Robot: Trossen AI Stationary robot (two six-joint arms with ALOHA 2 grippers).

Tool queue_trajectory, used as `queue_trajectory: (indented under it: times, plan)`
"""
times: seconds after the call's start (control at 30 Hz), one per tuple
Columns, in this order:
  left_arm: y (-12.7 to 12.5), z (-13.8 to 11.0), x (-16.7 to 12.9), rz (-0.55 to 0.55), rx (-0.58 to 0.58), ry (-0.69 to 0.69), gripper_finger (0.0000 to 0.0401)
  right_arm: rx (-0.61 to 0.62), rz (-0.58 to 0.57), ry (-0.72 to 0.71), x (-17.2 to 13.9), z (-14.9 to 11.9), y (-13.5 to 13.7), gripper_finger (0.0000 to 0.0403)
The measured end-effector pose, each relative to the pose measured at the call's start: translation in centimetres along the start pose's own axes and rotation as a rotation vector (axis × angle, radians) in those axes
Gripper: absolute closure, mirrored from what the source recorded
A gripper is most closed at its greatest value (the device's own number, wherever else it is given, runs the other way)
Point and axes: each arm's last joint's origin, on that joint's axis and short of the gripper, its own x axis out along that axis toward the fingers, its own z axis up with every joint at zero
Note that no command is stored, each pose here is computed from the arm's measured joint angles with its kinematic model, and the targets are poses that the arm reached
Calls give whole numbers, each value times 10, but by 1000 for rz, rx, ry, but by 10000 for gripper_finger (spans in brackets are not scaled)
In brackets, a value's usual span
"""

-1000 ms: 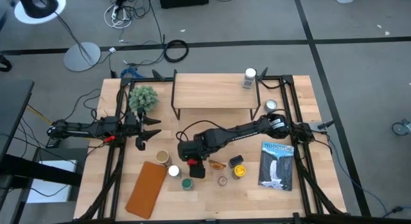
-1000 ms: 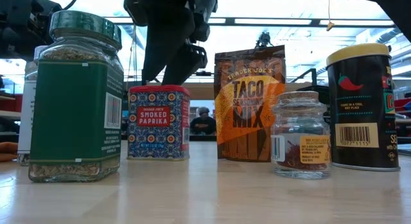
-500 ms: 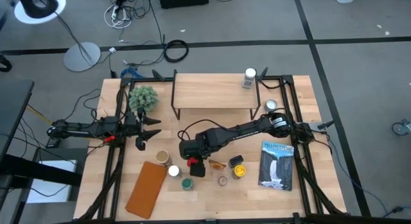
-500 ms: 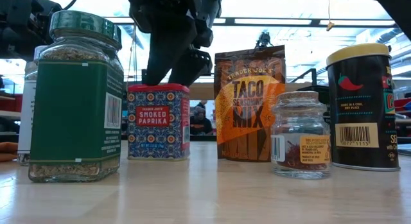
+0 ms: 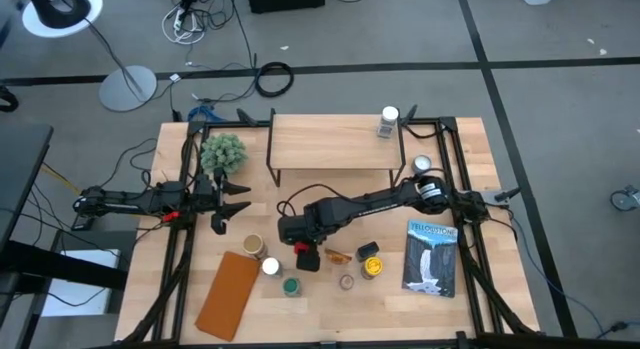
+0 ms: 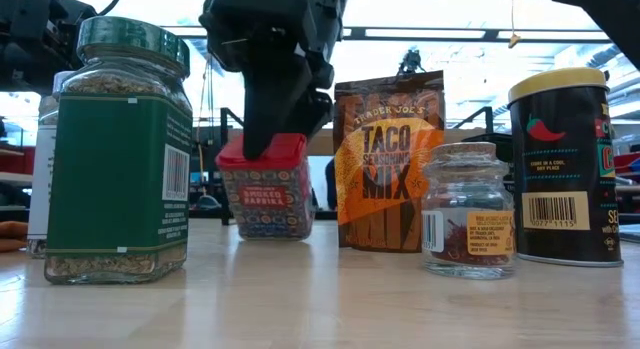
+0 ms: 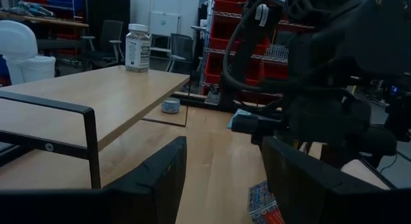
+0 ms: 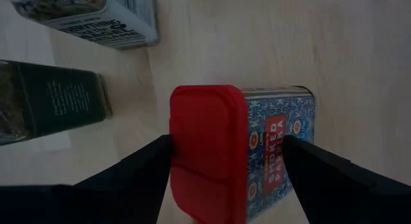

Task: Shelf spices
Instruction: Put the red seasoning can on the shelf

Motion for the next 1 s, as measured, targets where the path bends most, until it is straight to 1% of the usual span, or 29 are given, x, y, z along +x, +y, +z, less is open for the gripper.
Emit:
queue_trajectory:
  times: [0.2,0.33,0.57,0.73,1.0]
  plan:
    - [0,0,0,0,0,0,192,24,-25,5,-18,7,-10,112]
    - [0,0,0,0,0,0,192,29,-28,-27,-27,13,-15,112]
    - [0,0,0,0,0,0,192,14,-36,-31,-29,14,-17,112]
    - [0,0,0,0,0,0,192,-9,-91,-33,-29,13,-19,112]
    - [0,0,0,0,0,0,192,-18,-95,-38,-29,12,-16,112]
